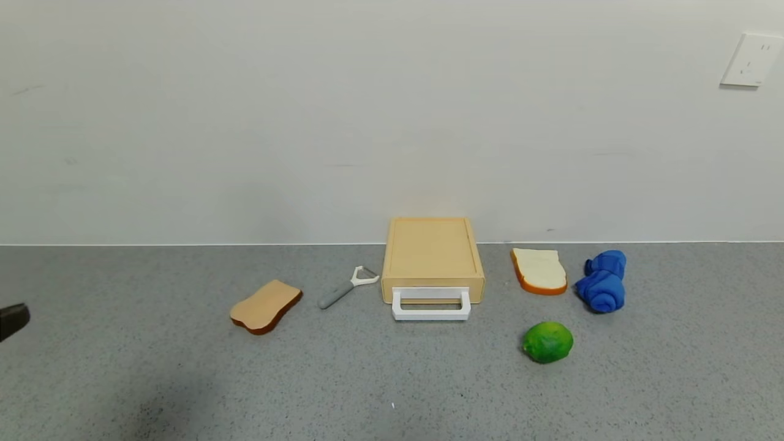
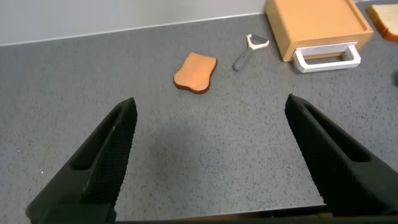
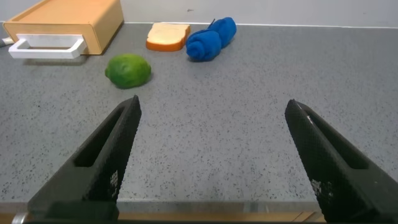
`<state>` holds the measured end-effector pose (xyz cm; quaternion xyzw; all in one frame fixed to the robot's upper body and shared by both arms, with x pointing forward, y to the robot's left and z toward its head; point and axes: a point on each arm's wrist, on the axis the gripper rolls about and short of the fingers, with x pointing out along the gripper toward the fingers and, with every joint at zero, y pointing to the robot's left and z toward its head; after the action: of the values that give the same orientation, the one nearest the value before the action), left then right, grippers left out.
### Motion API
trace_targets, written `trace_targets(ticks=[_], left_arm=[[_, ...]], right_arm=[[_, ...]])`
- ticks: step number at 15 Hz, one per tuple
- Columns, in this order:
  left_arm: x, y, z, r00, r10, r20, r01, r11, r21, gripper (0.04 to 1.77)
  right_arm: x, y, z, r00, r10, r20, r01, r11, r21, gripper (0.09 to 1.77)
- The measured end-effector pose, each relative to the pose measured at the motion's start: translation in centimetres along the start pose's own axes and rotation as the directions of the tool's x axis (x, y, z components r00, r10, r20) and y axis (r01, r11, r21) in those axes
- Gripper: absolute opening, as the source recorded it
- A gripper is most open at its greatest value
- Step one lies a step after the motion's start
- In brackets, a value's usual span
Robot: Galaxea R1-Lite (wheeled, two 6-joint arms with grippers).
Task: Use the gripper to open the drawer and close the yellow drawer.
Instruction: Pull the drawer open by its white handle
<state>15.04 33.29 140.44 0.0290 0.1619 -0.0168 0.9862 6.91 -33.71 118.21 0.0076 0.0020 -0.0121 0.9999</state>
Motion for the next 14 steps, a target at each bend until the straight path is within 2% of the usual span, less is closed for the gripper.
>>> trace_targets(ticks=[2,4,7,10,14], left_arm=[[2.2,0.1,2.7,0.996,-0.016,-0.089,0.015,1.000,-0.010,1.72],[4.8,-0.2,5.0,0.985,-0.047,-0.167,0.042,0.998,-0.036,1.72],[9.2,-2.2,7.6,0.965,-0.097,-0.242,0.082,0.994,-0.070,1.72],[13.4,-5.4,8.5,0.942,-0.144,-0.303,0.125,0.989,-0.082,1.72],[17.9,-9.8,8.2,0.903,-0.204,-0.378,0.170,0.978,-0.121,1.72]], right_arm=[[0.0,0.0,0.0,1.000,0.000,0.000,0.000,1.000,0.000,1.70],[0.0,0.0,0.0,1.000,0.000,0.000,0.000,1.000,0.000,1.71],[0.0,0.0,0.0,1.000,0.000,0.000,0.000,1.000,0.000,1.71],[0.0,0.0,0.0,1.000,0.000,0.000,0.000,1.000,0.000,1.71],[0.0,0.0,0.0,1.000,0.000,0.000,0.000,1.000,0.000,1.71]])
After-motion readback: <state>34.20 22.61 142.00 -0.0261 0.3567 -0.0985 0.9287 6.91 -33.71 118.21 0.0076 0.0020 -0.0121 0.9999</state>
